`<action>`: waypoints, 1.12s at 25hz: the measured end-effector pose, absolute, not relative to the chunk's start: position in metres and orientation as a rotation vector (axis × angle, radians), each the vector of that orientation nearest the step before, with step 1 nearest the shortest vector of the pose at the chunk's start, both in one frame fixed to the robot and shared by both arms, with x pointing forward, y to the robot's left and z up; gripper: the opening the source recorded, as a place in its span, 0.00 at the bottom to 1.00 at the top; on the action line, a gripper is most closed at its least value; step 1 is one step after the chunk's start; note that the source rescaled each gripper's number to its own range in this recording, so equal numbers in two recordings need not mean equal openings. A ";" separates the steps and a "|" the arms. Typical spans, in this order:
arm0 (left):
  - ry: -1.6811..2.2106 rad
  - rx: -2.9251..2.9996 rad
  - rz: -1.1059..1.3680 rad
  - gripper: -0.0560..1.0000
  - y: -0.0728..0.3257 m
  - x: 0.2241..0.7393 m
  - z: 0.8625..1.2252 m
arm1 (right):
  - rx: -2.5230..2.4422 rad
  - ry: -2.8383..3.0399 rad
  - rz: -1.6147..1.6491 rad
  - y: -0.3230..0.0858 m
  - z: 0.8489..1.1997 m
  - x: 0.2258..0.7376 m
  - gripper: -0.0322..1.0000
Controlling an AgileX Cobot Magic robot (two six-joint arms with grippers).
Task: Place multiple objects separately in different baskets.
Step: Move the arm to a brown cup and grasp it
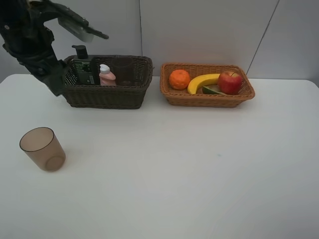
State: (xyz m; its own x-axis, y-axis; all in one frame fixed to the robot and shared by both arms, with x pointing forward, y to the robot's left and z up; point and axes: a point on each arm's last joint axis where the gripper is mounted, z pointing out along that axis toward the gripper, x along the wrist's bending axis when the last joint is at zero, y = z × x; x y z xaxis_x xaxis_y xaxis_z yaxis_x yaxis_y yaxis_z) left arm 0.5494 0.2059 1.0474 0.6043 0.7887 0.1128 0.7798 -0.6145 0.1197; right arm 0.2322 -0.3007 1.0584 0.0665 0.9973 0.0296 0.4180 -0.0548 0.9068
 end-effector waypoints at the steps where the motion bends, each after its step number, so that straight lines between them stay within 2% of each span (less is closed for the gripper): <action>1: 1.362 2.758 0.237 1.00 0.210 0.544 1.046 | 1.582 1.452 0.960 -0.301 1.058 0.232 1.00; 13: 1.580 2.732 0.129 1.00 0.253 0.508 1.007 | 1.582 1.452 0.960 -0.301 1.058 0.232 1.00; 28: 1.555 2.697 0.177 1.00 0.255 0.515 0.958 | 1.582 1.452 0.960 -0.301 1.058 0.232 1.00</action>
State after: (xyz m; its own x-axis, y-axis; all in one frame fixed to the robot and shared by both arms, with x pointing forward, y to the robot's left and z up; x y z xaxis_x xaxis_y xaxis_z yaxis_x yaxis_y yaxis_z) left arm 0.5147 0.2549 0.9576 0.4962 0.8639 0.0863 0.8612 -0.5023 0.0768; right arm 0.2322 -0.3007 1.0584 0.0665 0.9973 0.0296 0.4180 -0.0548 0.9068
